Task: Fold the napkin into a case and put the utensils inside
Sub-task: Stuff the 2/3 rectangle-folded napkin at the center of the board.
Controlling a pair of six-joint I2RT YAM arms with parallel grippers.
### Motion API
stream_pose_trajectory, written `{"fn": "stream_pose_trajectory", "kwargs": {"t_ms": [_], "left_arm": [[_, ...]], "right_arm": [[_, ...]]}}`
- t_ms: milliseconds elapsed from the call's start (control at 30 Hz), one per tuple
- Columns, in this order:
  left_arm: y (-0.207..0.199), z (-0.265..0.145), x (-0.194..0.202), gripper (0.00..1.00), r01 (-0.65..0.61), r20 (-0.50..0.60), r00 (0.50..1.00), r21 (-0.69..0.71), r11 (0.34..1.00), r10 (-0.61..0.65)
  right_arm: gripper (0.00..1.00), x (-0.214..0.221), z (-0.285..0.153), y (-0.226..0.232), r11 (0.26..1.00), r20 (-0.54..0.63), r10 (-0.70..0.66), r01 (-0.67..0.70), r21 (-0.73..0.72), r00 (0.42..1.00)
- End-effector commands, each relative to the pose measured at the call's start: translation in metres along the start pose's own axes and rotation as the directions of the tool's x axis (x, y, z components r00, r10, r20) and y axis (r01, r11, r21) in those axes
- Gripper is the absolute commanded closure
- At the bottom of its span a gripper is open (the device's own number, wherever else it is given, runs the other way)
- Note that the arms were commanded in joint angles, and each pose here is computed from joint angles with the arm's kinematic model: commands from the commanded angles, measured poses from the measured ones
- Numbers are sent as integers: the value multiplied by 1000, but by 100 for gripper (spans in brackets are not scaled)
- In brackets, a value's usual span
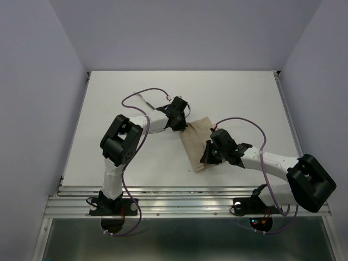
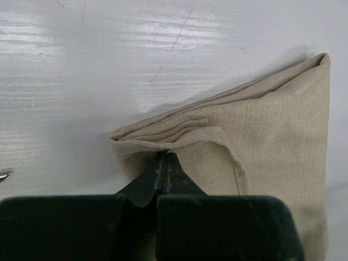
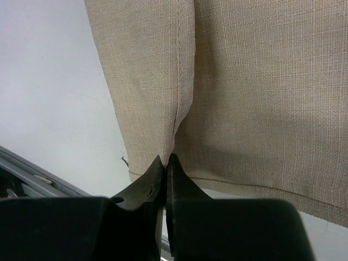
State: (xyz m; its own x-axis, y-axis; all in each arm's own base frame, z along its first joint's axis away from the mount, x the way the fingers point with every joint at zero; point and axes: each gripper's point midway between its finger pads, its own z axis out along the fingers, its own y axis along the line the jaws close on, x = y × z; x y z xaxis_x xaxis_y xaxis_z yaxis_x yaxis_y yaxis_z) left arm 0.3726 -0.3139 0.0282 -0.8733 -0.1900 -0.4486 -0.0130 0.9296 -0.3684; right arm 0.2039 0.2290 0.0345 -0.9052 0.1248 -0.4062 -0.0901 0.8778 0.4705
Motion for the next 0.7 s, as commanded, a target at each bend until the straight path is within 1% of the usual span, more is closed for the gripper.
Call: {"fn": "stream_pose_trajectory", "kwargs": {"t_ms": [0,100,167,433,667], "left_arm": [[15,-4,4,100,-15,-8,1000,-53,998,15],[11,-8,-2,100,-17,5,1000,-49,999,18],[8,-11,-6,100,-24,12,1000,-46,999,25],[5,-14,-11,100,-33,20,999,-46,998,34],[2,-15,-13,100,-48,19,999,-37,998,48]], "right_arm": [[99,-24,-11,9,1000,88,-20,19,16,996],[99,-24,-11,8,999,84,-25,23,24,996],[99,-27,-11,3,998,102,-32,26,51,994],[99,-30,-9,-9,992,106,-68,55,116,992],[99,-25,1,-24,980,78,-106,91,179,991]]}}
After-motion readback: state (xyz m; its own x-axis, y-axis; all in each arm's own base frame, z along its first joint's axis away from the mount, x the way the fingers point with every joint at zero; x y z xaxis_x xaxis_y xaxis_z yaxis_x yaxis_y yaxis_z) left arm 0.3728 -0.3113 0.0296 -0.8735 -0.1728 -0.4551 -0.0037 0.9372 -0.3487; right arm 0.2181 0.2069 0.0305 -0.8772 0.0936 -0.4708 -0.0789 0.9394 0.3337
